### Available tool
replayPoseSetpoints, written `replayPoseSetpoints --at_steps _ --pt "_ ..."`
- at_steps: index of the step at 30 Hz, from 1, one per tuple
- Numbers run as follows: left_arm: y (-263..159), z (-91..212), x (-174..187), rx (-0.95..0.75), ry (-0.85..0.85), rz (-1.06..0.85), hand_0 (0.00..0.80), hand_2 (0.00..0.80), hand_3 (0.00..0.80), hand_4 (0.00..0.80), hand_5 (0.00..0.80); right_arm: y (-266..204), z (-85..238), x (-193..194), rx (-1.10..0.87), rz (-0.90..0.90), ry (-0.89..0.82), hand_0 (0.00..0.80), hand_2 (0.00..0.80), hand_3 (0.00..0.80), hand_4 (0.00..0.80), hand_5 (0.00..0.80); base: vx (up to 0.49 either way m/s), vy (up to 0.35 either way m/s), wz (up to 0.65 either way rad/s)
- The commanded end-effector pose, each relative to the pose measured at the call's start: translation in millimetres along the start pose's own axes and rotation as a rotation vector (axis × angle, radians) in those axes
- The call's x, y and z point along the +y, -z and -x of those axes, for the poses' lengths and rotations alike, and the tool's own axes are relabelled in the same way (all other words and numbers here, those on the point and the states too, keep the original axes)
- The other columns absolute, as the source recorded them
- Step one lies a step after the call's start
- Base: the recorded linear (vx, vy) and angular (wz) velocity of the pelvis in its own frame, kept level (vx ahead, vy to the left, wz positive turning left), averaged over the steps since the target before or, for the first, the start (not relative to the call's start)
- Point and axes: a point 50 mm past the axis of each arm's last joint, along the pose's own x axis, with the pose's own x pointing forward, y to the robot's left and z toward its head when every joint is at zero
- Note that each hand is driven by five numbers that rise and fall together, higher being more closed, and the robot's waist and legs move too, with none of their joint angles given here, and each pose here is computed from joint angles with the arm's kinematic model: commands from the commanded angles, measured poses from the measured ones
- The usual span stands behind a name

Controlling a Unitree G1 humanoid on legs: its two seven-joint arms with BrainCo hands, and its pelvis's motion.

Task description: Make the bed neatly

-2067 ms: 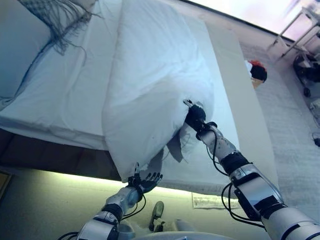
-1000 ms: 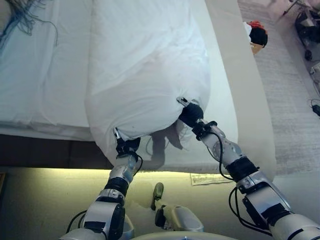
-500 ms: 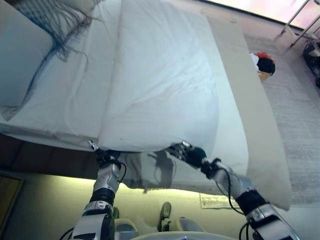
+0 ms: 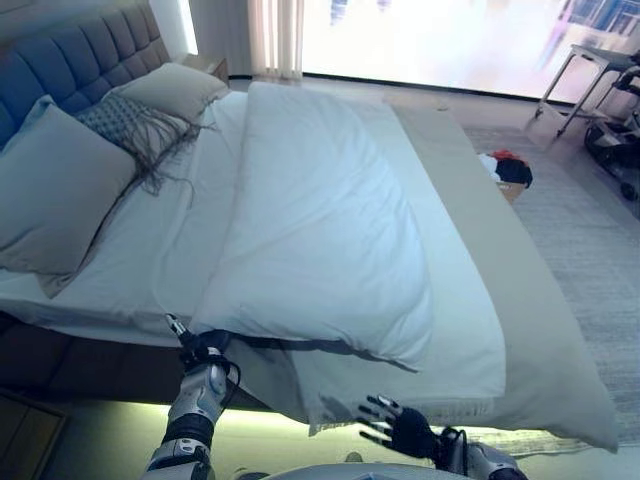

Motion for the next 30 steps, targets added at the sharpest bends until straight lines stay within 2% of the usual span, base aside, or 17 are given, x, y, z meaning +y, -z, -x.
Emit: replayPoseSetpoints --at_steps 1,10,15,24,30 --pt "-30.8 -20.7 -86.1 -0.051 0.367 -0.051 0.0 0.0 0.0 0.0 0.0 5.2 4.7 -12.4 0.006 -0.007 0.034 0.0 0.0 0.0 0.0 0.0 0.009 0.051 0.0" --pt "-48.1 -13.6 -129.5 0.003 0.502 -0.202 0.0 0.0 0.0 0.0 0.0 -9.6 11.9 -24.7 -0.136 -0.057 0.116 0.0 0.0 0.0 0.0 0.0 -0.03 0.038 0.01" --pt "-67.6 -3.3 -145.9 -0.055 0.609 -0.255 0.0 0.0 0.0 0.0 0.0 -13.6 14.6 -30.0 -0.177 -0.092 0.155 0.0 0.0 0.0 0.0 0.0 -0.025 0.055 0.07" --pt "-151.4 43.1 -134.8 -0.332 0.608 -0.237 0.0 0.0 0.0 0.0 0.0 -25.4 21.9 -36.0 -0.241 -0.101 0.192 0.0 0.0 0.0 0.0 0.0 -0.036 0.091 0.08" --pt "-207.2 80.4 -159.9 -0.528 0.63 -0.261 0.0 0.0 0.0 0.0 0.0 -26.4 33.5 -47.2 -0.279 -0.126 0.219 0.0 0.0 0.0 0.0 0.0 -0.043 0.064 0.02"
